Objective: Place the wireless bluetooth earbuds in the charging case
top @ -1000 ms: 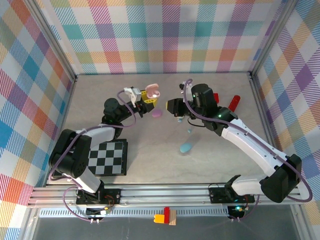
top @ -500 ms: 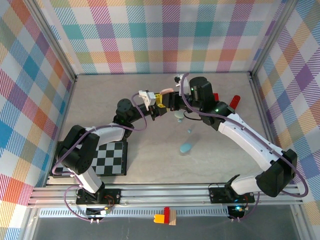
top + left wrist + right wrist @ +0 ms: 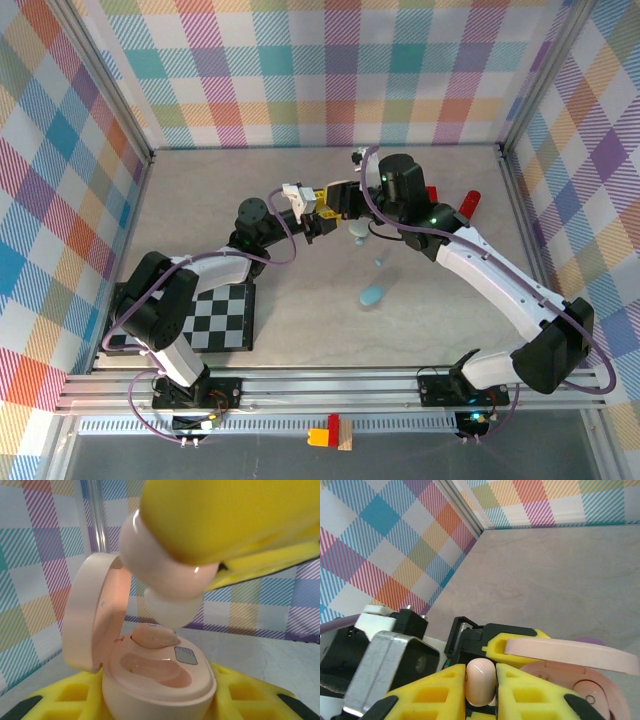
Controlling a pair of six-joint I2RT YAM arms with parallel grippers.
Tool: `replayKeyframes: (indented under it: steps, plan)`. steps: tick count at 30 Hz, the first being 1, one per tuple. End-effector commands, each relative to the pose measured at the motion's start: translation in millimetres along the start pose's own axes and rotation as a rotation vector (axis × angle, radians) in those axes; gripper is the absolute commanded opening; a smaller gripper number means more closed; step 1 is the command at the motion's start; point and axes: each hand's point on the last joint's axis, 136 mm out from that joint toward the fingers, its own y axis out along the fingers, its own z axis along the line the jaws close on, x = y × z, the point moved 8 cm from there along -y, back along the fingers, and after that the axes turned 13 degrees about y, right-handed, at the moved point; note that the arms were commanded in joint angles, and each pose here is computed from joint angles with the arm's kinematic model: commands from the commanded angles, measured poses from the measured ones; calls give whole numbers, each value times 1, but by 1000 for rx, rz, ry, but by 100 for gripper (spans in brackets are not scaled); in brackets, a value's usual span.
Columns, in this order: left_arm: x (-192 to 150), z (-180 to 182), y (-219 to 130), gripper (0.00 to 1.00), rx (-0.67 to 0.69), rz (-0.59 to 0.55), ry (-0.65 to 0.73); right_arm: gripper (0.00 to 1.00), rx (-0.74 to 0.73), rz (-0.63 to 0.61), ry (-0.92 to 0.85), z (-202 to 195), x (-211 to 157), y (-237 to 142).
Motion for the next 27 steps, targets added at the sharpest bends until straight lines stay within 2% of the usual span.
replayKeyframes:
  steps: [1,17,27]
  plan:
    - [31,3,4,38,12,-85,59,19,-19,-11,-24,-5,-2,-1]
    - [41,2,4,38,10,-107,61,21,-50,9,-6,-16,-10,5]
    - [46,1,2,38,14,-114,68,28,-86,3,1,-20,-11,4]
